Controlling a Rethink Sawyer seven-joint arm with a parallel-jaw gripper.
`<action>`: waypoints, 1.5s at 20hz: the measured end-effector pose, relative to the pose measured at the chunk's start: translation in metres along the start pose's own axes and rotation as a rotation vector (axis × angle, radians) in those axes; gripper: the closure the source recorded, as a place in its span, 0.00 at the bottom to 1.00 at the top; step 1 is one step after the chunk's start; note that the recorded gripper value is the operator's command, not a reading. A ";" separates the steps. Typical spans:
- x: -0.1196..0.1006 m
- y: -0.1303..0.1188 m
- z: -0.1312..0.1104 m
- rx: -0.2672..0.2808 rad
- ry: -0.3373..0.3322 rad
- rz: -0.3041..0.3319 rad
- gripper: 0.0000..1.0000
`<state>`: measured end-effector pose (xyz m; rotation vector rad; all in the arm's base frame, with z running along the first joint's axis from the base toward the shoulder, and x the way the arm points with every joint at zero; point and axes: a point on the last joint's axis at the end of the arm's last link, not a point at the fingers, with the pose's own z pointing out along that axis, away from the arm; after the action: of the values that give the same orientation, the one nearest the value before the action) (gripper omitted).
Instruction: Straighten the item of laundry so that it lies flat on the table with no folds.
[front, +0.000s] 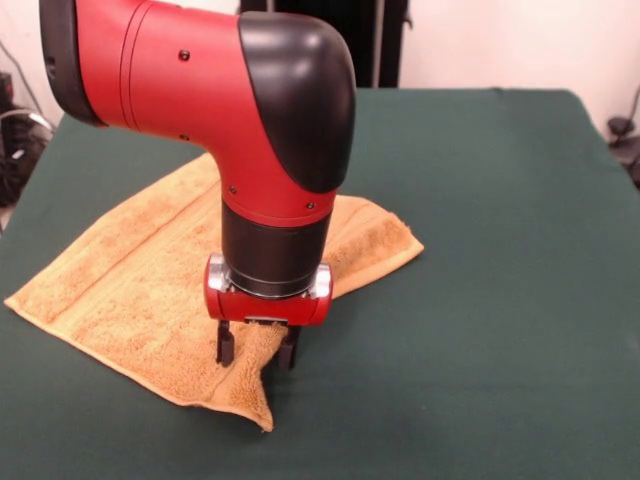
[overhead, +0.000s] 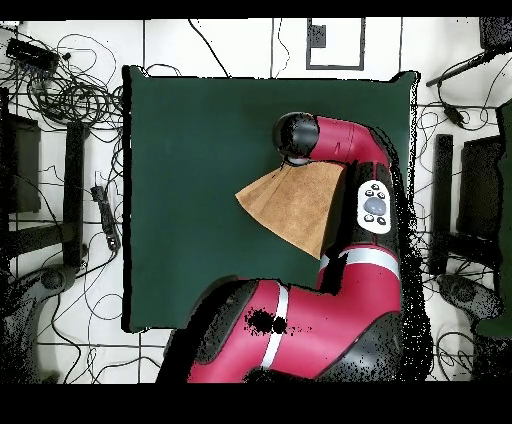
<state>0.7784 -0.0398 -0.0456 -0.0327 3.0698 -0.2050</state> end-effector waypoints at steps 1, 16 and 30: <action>0.000 0.000 0.000 0.000 0.000 0.000 0.00; 0.007 -0.001 -0.018 -0.003 0.010 0.001 0.00; -0.008 -0.015 -0.096 0.014 -0.054 0.011 0.00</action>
<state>0.7804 -0.0417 0.0520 -0.0195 3.0140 -0.2212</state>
